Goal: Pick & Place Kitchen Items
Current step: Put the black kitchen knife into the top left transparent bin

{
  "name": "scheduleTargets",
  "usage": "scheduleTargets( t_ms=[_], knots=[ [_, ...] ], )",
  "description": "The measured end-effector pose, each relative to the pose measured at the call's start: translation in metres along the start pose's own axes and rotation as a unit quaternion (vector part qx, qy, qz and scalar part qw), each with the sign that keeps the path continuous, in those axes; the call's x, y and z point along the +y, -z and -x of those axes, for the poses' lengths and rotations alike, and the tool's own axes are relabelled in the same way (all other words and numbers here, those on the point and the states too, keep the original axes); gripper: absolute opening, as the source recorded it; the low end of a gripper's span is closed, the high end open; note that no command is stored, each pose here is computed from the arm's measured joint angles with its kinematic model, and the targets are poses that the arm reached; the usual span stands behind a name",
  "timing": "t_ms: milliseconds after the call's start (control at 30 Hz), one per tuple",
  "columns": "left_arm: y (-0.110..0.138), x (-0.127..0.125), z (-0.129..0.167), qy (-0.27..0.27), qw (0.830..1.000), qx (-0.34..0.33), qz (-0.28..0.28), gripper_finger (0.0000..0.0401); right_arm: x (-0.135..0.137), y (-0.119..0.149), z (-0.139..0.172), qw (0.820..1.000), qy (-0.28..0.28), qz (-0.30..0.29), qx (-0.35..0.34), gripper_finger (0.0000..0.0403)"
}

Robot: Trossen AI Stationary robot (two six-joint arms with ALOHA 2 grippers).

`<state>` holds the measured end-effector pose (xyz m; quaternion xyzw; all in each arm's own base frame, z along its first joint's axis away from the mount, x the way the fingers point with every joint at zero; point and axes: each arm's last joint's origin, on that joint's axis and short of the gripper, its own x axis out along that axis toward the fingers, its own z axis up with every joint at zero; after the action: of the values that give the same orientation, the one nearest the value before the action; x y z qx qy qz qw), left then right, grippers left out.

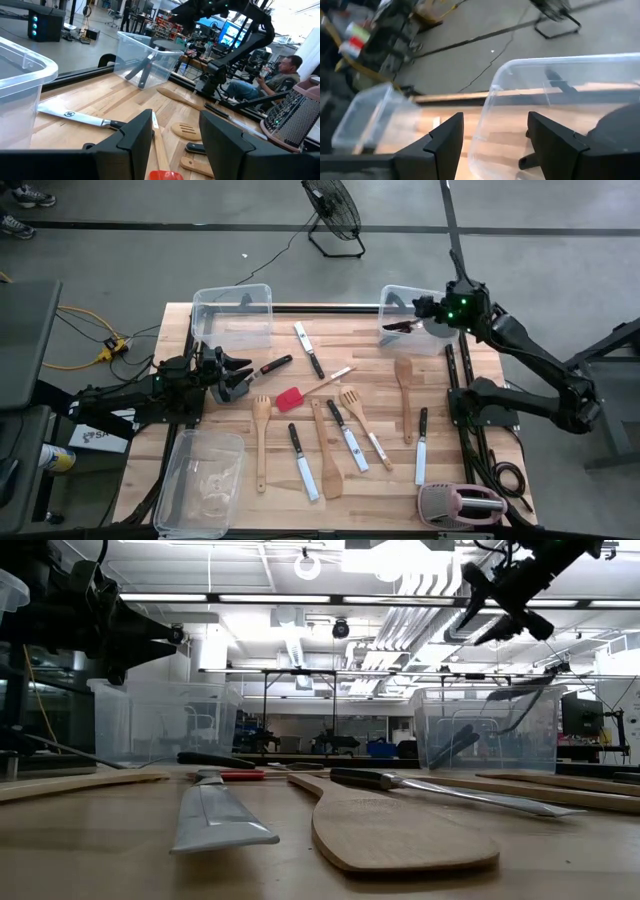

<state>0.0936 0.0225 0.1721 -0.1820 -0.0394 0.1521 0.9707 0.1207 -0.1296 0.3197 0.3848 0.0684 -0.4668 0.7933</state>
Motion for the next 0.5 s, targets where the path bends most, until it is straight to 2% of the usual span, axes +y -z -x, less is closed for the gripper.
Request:
scheduleTargets(
  t_ms=[133,300,400,500],
  knots=[
    [0.0,0.0,0.0,0.0,1.0,0.0,0.0,0.0163,0.008,0.005,0.006,0.995,-0.031,0.097,0.005,0.0213],
    [0.0,0.0,0.0,0.0,1.0,0.0,0.0,0.0163,0.02,0.016,0.009,0.974,-0.1,0.199,0.043,0.0213],
    [0.0,0.0,0.0,0.0,1.0,0.0,0.0,0.0163,0.028,0.025,0.011,0.949,-0.159,0.264,0.071,0.0213],
    [0.0,0.0,0.0,0.0,1.0,0.0,0.0,0.0163,0.038,0.036,0.01,0.913,-0.225,0.323,0.104,0.0213]
  ],
)
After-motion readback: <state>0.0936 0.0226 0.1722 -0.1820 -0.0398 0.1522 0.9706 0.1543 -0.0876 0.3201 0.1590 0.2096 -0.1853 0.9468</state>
